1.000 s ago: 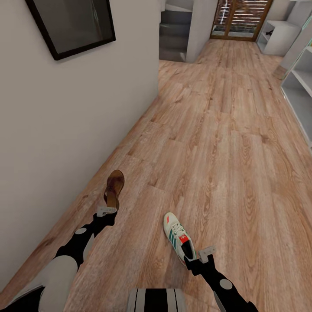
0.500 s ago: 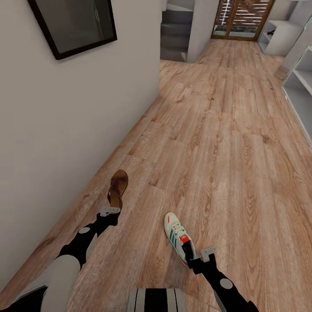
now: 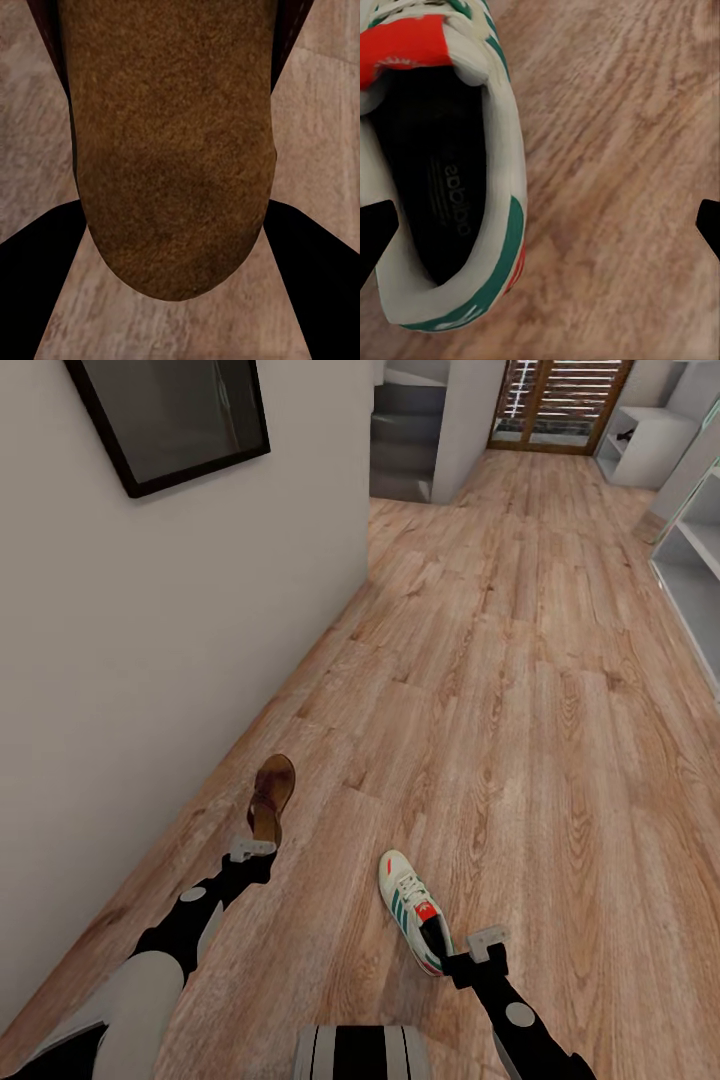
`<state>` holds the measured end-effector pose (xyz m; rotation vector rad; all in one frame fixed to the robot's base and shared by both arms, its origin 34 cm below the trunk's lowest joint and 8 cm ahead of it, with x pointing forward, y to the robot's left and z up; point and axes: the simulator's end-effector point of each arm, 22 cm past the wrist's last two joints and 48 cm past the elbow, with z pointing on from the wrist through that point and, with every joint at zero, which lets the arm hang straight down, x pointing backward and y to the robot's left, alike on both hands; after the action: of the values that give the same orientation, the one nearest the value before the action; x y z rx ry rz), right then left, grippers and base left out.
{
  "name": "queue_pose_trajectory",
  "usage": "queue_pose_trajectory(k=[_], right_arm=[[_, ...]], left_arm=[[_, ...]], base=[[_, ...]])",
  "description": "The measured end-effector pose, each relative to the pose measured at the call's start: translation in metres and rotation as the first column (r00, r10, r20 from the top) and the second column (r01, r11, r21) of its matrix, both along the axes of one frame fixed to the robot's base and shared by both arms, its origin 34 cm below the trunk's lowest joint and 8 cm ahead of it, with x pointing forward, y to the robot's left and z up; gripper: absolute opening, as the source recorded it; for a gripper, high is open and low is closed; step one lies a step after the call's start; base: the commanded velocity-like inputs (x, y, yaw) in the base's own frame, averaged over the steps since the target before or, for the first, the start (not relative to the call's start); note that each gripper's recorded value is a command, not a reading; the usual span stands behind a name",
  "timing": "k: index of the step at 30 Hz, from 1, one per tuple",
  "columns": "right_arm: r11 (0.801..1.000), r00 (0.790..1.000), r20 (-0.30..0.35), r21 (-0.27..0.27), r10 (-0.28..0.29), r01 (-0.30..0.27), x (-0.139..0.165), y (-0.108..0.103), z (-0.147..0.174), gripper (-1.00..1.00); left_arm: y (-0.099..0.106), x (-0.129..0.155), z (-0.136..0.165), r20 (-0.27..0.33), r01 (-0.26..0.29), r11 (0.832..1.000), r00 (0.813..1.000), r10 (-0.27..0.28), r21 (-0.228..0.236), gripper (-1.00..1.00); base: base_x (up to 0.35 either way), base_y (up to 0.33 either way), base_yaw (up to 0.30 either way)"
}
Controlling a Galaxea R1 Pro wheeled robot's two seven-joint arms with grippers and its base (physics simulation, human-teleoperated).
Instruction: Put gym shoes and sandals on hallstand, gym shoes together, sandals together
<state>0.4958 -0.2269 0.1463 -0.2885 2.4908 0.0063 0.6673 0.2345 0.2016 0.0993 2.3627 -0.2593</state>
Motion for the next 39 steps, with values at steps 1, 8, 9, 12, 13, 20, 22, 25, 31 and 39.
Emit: queue_pose_trajectory(k=[1,8,9,12,13,20,22,25,31,39], right_arm=[[1.000,1.000,0.000,-0.001,0.000,0.000,0.0000,-0.0001,0.0000,1.00],[1.000,1.000,0.000,-0.002,-0.001,0.001,0.0000,-0.0007,-0.0001,1.00],[1.000,1.000,0.000,-0.002,-0.002,0.002,0.0000,-0.0008,-0.0001,1.00],[1.000,1.000,0.000,-0.003,-0.002,0.002,-0.0001,-0.0009,-0.0001,1.00],[1.000,1.000,0.000,-0.003,-0.002,0.002,-0.0001,-0.0009,-0.0001,1.00],[1.000,1.000,-0.002,-0.003,-0.003,0.003,-0.0008,-0.0013,-0.0010,1.00],[1.000,1.000,-0.003,-0.004,-0.004,0.004,-0.0013,-0.0015,-0.0016,1.00],[1.000,1.000,-0.004,-0.004,-0.004,0.004,-0.0014,-0.0017,-0.0019,1.00],[1.000,1.000,-0.007,-0.005,-0.005,0.005,-0.0026,-0.0018,-0.0033,1.00],[1.000,1.000,-0.015,-0.005,-0.005,0.005,-0.0055,-0.0021,-0.0068,1.00]], left_arm=[[-0.0001,0.0000,0.0000,0.000,0.000,1.000,1.000,0.000,0.000,-1.00],[0.0005,-0.0006,-0.0004,-0.002,-0.001,1.000,1.000,0.001,0.000,-1.00],[0.0004,-0.0007,-0.0004,-0.001,0.000,1.000,1.000,0.000,0.000,-1.00],[0.0004,-0.0008,-0.0005,-0.001,0.000,1.000,1.000,0.000,0.000,-1.00],[0.0004,-0.0009,-0.0005,-0.001,0.000,1.000,1.000,0.000,0.001,-1.00],[-0.0003,-0.0017,-0.0017,-0.003,0.001,1.000,1.000,-0.001,0.000,-1.00],[-0.0004,-0.0021,-0.0025,-0.004,0.000,1.000,1.000,0.000,0.000,-1.00],[-0.0004,-0.0025,-0.0033,-0.005,-0.001,1.000,1.000,0.001,-0.001,-1.00],[-0.0004,-0.0031,-0.0052,-0.007,0.000,1.000,1.000,0.000,-0.001,-1.00],[-0.0022,-0.0052,-0.0092,-0.009,0.006,1.000,1.000,-0.006,-0.004,-1.00]], base=[[0.000,0.050,0.000],[0.000,0.139,0.000],[0.000,0.056,0.000],[0.000,0.035,0.000],[0.000,0.018,0.000],[0.000,0.006,0.090],[0.000,0.001,0.139],[0.000,0.000,0.052],[0.000,0.000,0.007],[0.000,0.000,0.000]])
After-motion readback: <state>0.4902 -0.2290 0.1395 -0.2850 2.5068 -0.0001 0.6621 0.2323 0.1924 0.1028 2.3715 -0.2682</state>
